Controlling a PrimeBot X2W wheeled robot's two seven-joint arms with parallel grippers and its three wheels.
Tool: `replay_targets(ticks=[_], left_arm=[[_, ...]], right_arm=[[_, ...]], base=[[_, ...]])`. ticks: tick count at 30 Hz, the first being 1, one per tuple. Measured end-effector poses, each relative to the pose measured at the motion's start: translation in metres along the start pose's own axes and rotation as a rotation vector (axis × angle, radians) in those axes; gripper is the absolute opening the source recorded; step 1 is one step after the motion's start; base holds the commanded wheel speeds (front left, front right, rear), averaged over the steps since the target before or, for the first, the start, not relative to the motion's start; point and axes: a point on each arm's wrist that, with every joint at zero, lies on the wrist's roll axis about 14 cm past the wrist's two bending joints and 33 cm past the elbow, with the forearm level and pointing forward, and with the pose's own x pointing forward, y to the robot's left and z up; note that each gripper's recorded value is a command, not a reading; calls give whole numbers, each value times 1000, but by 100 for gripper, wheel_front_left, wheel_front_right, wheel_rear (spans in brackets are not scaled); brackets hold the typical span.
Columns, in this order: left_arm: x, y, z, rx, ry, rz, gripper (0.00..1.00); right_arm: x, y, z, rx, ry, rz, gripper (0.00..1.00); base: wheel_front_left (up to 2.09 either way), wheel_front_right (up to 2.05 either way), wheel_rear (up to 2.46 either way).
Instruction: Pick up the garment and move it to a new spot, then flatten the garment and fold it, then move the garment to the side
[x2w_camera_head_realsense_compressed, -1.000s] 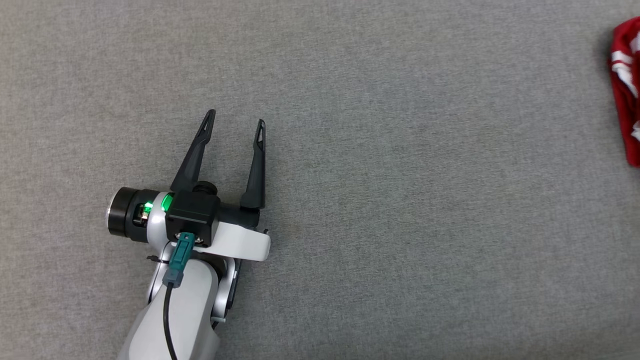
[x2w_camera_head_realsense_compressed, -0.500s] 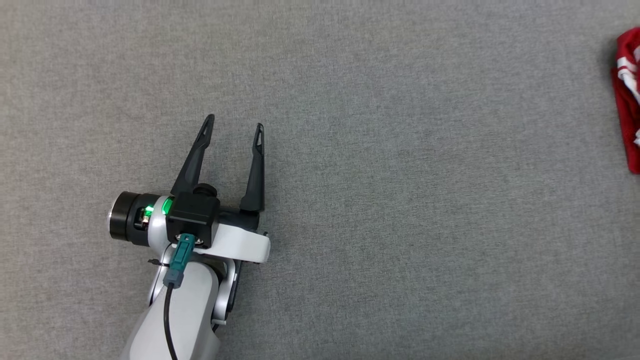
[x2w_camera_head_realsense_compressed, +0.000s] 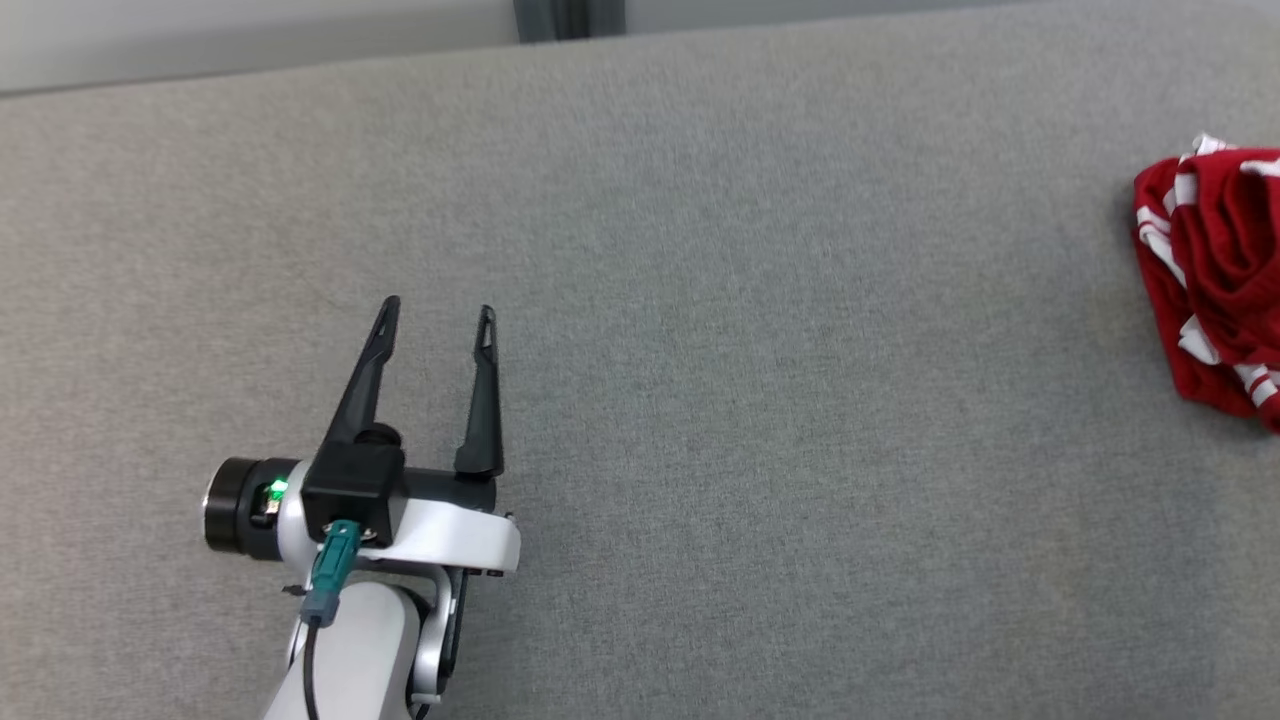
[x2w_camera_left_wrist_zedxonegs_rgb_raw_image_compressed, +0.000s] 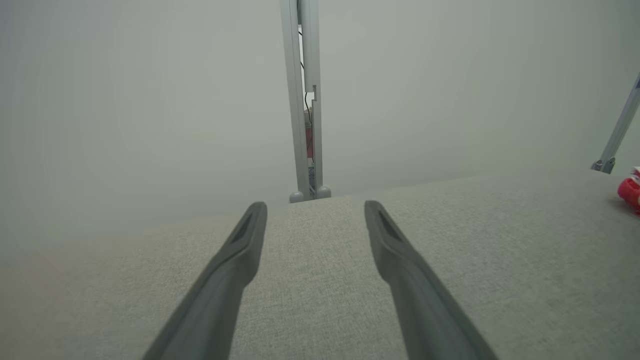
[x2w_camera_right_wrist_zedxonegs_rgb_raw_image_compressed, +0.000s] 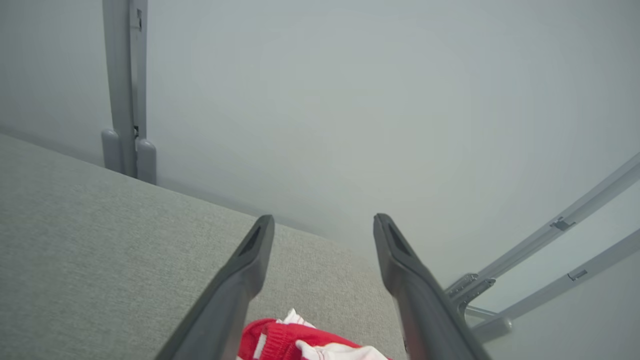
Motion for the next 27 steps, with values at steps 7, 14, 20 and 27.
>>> replay_targets(ticks=[7, 14, 20, 27], left_arm=[[-27, 25, 34, -3, -70, 88, 100], [-62, 45, 51, 0, -101, 157, 100], [-91, 57, 55, -17, -108, 211, 100], [-116, 62, 38, -96, -56, 232, 100]], right_arm=[[-34, 56, 68, 150, -313, 83, 100], [-80, 103, 80, 388, -431, 86, 100], [-116, 138, 65, 446, -422, 72, 100], [-148, 161, 46, 444, -389, 73, 100]], base=[[0, 0, 0], [0, 0, 0], [0, 0, 0], [0, 0, 0]])
